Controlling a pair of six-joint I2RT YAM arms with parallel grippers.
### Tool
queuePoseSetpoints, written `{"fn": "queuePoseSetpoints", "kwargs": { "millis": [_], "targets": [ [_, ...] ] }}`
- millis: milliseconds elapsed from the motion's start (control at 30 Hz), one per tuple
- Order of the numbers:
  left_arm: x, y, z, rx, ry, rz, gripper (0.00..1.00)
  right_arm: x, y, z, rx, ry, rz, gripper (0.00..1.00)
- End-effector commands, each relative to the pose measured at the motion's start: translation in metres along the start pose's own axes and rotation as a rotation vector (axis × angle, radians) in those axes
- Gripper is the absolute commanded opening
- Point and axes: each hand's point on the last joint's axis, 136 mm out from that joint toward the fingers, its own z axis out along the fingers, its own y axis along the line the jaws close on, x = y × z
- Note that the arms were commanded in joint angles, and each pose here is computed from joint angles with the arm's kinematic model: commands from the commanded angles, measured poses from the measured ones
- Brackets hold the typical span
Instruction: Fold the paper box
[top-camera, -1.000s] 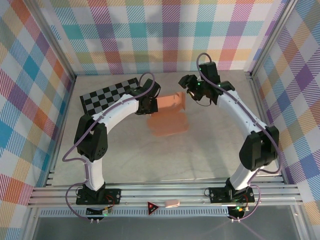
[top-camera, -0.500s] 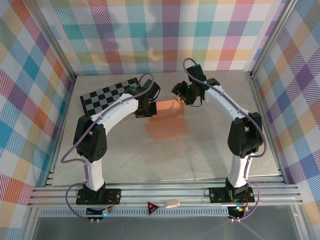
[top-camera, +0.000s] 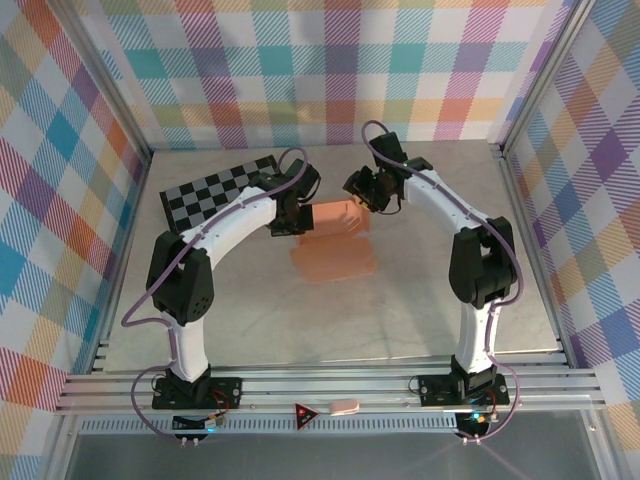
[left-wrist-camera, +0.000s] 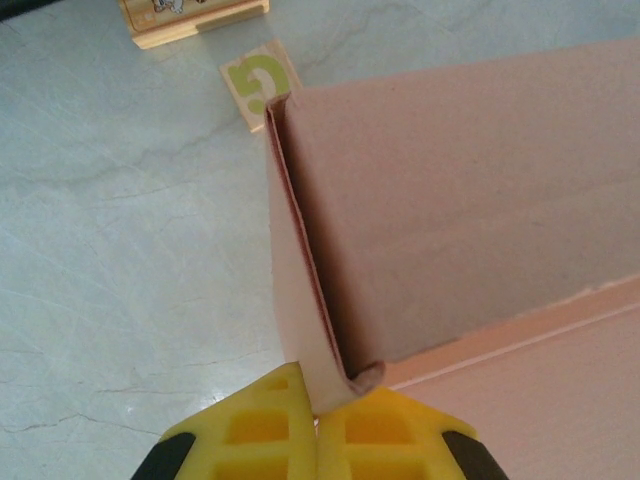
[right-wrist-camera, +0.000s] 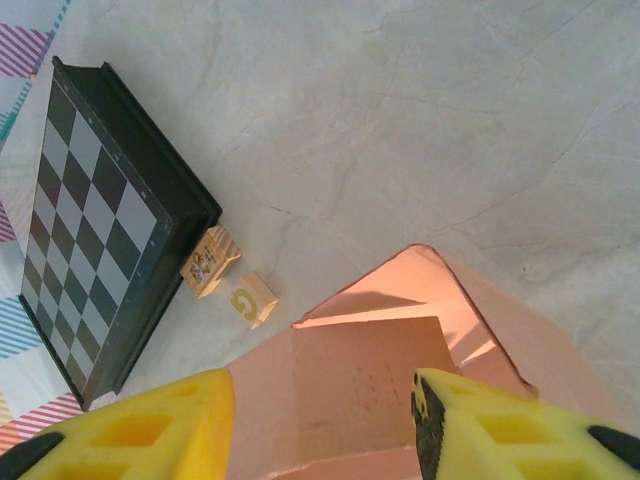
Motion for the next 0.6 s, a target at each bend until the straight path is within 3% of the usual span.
{"fn": "queuePoseSetpoints", "kwargs": {
  "millis": [0,300,567],
  "targets": [
    [-0.006,-0.01,-0.023,0.049,-0.031,0.0,0.0,0.005,0.019,-0.001,-0.051,0.013,-0.011,0.48],
    [-0.008,-0.012,-0.023,0.055,-0.035,-0.001,0.0,0.014,0.019,0.005,-0.043,0.045,0.025,0.39],
    [-0.007,-0.011,-0.026,0.057,-0.039,0.0,0.0,0.011,0.028,-0.001,-0.073,0.035,0.069,0.21]
  ]
}}
